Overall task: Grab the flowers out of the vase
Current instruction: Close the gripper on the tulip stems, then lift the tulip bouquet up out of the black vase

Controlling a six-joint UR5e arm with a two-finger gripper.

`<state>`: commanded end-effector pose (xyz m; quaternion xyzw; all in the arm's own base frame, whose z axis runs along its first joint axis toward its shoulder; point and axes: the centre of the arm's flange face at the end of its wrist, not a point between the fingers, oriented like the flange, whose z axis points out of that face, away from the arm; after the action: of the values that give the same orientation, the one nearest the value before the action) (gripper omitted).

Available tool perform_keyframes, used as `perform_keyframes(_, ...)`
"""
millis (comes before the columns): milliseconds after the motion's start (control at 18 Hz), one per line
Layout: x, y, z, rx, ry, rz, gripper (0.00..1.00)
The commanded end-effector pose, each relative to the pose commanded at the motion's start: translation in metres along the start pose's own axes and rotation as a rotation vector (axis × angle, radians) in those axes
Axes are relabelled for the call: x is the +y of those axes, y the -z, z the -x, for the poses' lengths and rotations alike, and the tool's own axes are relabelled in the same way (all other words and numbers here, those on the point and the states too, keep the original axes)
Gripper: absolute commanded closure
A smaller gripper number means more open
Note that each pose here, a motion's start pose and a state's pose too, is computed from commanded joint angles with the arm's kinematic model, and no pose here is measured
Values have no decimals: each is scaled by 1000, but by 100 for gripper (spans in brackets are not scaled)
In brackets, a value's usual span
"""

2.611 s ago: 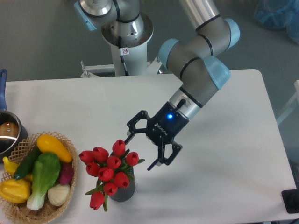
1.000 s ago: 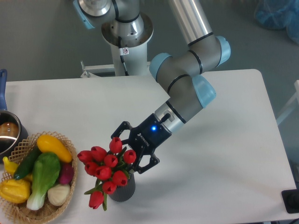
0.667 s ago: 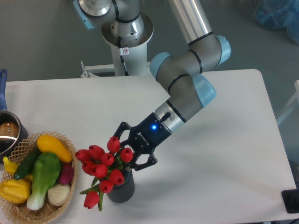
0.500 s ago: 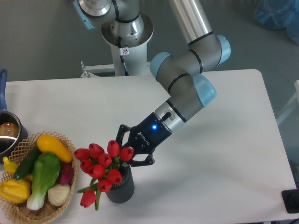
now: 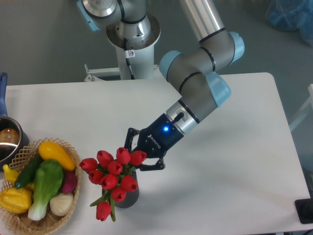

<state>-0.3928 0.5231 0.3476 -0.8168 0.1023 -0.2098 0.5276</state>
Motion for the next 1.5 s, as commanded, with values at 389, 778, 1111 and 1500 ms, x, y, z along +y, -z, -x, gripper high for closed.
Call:
perform_keyframes(389,-28,28,-11,2,26,-97,89)
perform_keyframes(778,-64,41,-32,19,9,-155,89)
perform_keyframes(1111,-75,57,-27,9,-8,-189,89)
perform_keyframes(1500,-79,76,-19,-21,-15,-200,89)
